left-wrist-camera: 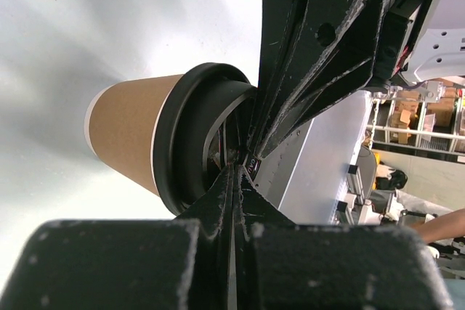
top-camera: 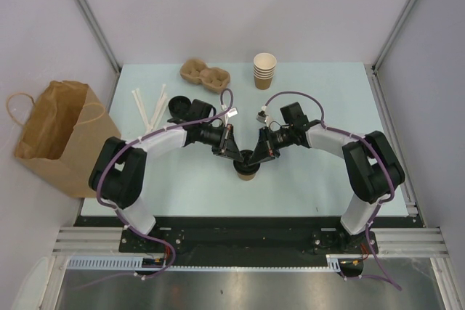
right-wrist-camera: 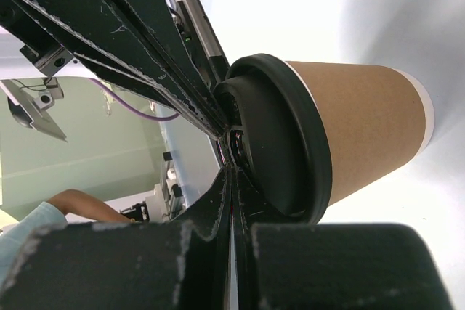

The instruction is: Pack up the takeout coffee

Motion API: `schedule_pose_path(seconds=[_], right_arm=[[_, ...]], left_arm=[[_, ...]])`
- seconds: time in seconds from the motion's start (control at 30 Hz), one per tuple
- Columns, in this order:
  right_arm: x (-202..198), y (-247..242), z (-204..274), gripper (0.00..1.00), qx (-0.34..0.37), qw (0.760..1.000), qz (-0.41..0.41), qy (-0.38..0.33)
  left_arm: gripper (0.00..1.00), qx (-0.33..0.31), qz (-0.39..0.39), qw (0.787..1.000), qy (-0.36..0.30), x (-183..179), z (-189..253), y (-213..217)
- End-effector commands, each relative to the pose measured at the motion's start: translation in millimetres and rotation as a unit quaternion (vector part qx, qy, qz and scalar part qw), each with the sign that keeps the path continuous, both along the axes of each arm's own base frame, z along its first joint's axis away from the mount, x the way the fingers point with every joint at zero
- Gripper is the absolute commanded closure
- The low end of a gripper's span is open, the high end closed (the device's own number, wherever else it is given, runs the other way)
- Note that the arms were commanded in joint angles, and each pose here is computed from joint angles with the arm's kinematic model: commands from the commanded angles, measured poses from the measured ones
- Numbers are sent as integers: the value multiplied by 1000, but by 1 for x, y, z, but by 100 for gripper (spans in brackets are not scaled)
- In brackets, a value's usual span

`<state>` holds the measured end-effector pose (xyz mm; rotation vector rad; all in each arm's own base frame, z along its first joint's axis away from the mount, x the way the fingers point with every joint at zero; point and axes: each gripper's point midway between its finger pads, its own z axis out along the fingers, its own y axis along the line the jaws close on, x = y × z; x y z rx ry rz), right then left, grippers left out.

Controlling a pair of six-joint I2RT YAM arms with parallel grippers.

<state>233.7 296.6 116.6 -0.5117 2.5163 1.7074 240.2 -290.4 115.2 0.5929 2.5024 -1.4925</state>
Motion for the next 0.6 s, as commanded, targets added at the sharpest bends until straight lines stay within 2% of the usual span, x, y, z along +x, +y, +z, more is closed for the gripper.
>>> schedule_pose_path(seconds=[0.0, 0.57], right_arm=[[21, -12, -51, 100, -89, 995, -43, -31], [23, -12, -59, 100, -93, 995, -45, -17]], left_arm=[[100, 123, 30, 992, -31, 16, -66, 25], [100, 151, 26, 988, 1, 15, -89, 30]])
